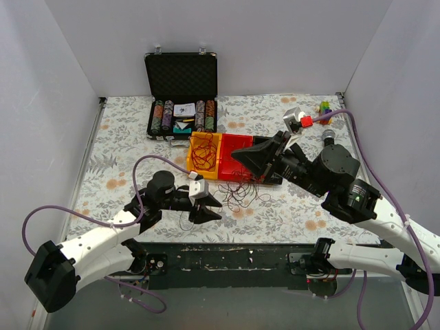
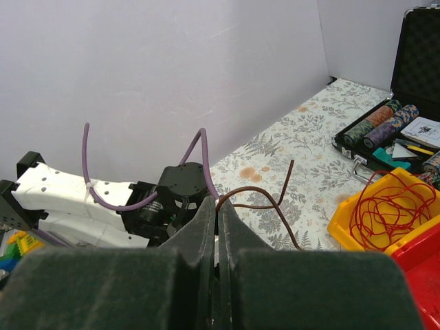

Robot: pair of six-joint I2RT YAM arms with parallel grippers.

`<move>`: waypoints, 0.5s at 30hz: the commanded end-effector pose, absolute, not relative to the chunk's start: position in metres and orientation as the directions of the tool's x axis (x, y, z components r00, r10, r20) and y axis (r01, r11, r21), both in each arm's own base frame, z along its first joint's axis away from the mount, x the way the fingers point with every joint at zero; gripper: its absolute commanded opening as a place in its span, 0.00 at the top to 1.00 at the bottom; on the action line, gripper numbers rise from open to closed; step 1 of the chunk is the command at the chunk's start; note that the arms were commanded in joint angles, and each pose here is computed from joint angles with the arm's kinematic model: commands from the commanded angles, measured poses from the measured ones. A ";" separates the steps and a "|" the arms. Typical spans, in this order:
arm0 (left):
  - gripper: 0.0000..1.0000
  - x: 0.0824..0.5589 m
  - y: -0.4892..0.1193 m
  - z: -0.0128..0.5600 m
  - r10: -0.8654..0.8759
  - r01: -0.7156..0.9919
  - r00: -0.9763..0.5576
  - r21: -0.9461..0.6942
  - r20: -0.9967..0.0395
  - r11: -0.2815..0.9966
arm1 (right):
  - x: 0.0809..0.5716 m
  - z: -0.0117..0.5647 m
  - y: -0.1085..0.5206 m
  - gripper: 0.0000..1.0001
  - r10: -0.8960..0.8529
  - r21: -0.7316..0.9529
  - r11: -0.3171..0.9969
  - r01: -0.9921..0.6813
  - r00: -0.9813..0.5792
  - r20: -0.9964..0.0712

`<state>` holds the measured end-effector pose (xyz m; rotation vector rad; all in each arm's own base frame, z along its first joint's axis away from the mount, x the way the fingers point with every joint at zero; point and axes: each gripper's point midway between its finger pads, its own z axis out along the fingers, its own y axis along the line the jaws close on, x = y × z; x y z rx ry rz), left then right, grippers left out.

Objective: Untangle the cables

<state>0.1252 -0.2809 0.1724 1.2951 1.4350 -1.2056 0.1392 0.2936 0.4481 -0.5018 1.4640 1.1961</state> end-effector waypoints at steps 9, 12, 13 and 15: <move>0.70 0.164 -0.288 0.190 0.098 0.987 0.011 0.026 -0.995 0.156 | 0.130 0.489 0.280 0.99 0.414 0.391 0.341 -0.855 -0.237 -0.879; 0.92 0.159 -0.288 0.187 0.095 0.990 -0.007 0.007 -0.995 0.141 | 0.130 0.490 0.279 0.99 0.420 0.392 0.341 -0.854 -0.235 -0.876; 1.00 0.159 -0.287 0.186 0.095 0.990 -0.010 0.004 -0.995 0.144 | 0.130 0.490 0.279 0.99 0.420 0.392 0.341 -0.854 -0.235 -0.876; 1.00 0.159 -0.285 0.185 0.096 0.988 -0.010 0.005 -0.995 0.155 | 0.130 0.490 0.279 0.99 0.420 0.391 0.341 -0.855 -0.234 -0.877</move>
